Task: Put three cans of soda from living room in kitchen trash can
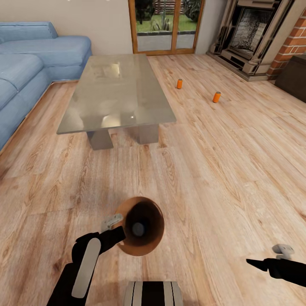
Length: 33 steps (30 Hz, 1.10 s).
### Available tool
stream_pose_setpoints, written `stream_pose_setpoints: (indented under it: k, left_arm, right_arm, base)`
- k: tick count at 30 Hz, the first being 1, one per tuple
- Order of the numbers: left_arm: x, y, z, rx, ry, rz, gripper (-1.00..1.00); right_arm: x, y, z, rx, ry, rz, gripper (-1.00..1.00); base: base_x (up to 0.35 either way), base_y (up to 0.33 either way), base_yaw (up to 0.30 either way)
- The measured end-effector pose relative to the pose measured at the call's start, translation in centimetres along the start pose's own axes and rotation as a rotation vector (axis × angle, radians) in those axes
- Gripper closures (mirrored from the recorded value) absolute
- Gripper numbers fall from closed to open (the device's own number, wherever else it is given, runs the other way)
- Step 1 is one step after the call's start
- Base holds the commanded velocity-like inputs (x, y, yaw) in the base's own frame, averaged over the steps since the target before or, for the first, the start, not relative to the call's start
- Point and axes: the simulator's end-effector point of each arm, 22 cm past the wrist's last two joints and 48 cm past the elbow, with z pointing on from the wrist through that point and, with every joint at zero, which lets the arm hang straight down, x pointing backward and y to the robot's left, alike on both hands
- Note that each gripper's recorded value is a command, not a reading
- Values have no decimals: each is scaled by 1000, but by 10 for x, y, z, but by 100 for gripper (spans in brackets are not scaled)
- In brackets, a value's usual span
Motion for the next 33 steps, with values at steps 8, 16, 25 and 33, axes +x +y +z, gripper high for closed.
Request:
stream_pose_setpoints:
  k: [8,16,25,33]
  left_arm:
    - [0,0,0,-7,-2,11,100]
    - [0,0,0,-6,-1,11,100]
    - [0,0,0,-4,-1,9,100]
    - [1,0,0,-6,0,8,100]
  right_arm:
    - [-5,-7,-5,17,-17,8,-100]
    - [-7,-16,-6,62,-18,2,-100]
    - [-6,-16,-6,66,-14,2,-100]
    - [-5,-14,-5,62,-8,2,-100]
  base:
    - [0,-52,0]
    - [0,-294,0]
    - [0,-323,0]
    - [0,-323,0]
